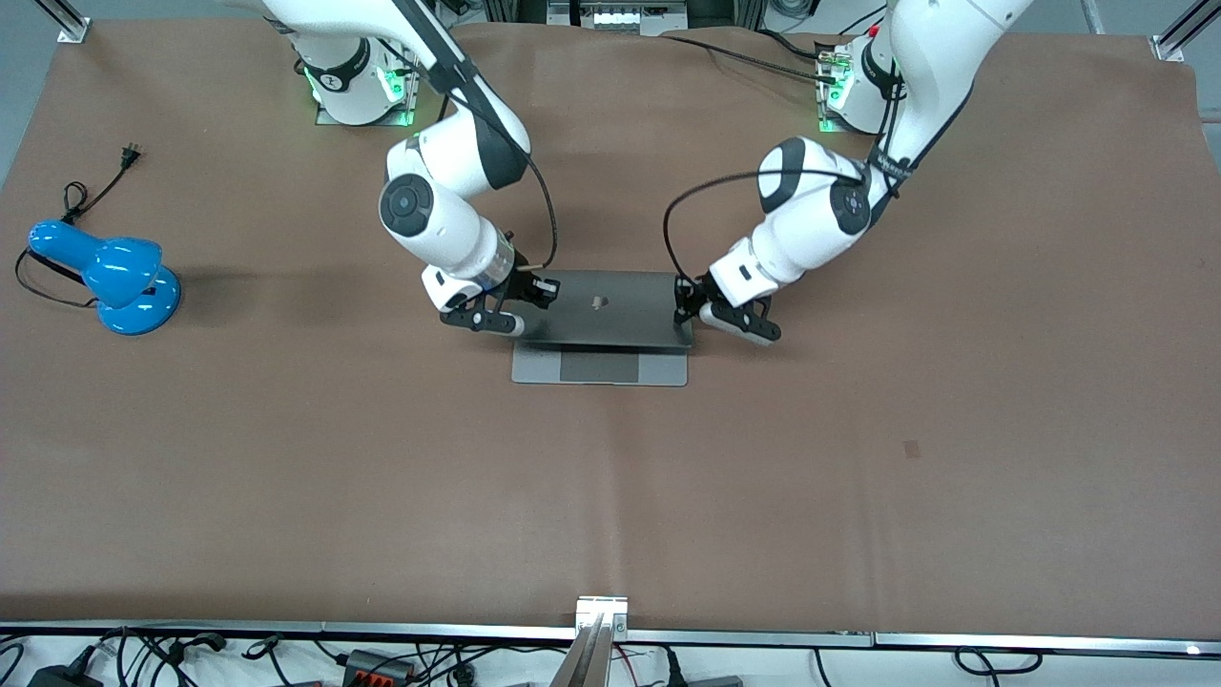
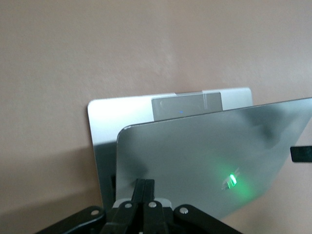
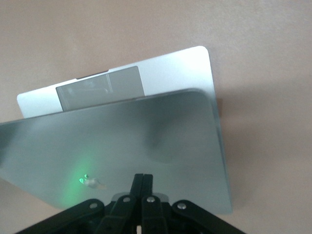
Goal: Close laptop with both arms from behind
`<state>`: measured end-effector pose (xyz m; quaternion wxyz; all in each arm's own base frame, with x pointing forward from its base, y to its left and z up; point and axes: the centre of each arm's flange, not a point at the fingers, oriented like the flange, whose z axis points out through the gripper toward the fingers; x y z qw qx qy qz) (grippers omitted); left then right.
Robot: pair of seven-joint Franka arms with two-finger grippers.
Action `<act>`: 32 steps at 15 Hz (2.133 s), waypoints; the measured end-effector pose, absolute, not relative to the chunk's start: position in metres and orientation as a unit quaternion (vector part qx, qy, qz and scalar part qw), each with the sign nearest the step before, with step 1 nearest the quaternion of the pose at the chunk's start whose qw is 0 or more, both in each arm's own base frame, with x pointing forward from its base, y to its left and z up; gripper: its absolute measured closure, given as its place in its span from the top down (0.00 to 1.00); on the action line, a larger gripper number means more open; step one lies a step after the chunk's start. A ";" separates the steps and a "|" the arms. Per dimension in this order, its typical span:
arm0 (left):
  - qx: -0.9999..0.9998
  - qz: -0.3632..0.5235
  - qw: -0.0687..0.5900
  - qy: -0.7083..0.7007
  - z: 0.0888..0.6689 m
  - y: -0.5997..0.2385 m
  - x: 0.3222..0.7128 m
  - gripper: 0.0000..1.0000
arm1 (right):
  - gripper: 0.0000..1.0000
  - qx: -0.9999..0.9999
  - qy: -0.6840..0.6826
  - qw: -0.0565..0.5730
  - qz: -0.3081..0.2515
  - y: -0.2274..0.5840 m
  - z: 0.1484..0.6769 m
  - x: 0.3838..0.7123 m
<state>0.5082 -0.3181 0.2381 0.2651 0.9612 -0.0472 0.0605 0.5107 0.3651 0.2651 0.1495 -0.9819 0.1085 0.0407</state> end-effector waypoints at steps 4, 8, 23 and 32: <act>0.959 0.068 0.272 -0.028 0.207 -0.319 0.524 0.01 | 0.01 -0.984 0.099 0.141 0.048 0.360 0.237 0.523; 0.966 0.069 0.245 -0.032 0.174 -0.317 0.533 0.01 | 0.01 -0.984 0.098 0.134 0.059 0.361 0.206 0.533; 0.971 0.053 0.225 -0.064 0.187 -0.308 0.554 0.01 | 0.01 -0.989 0.066 0.097 0.094 0.316 0.266 0.612; 0.974 -0.038 0.088 -0.203 0.300 -0.239 0.603 0.01 | 0.01 -0.989 0.016 0.085 0.124 0.151 0.418 0.628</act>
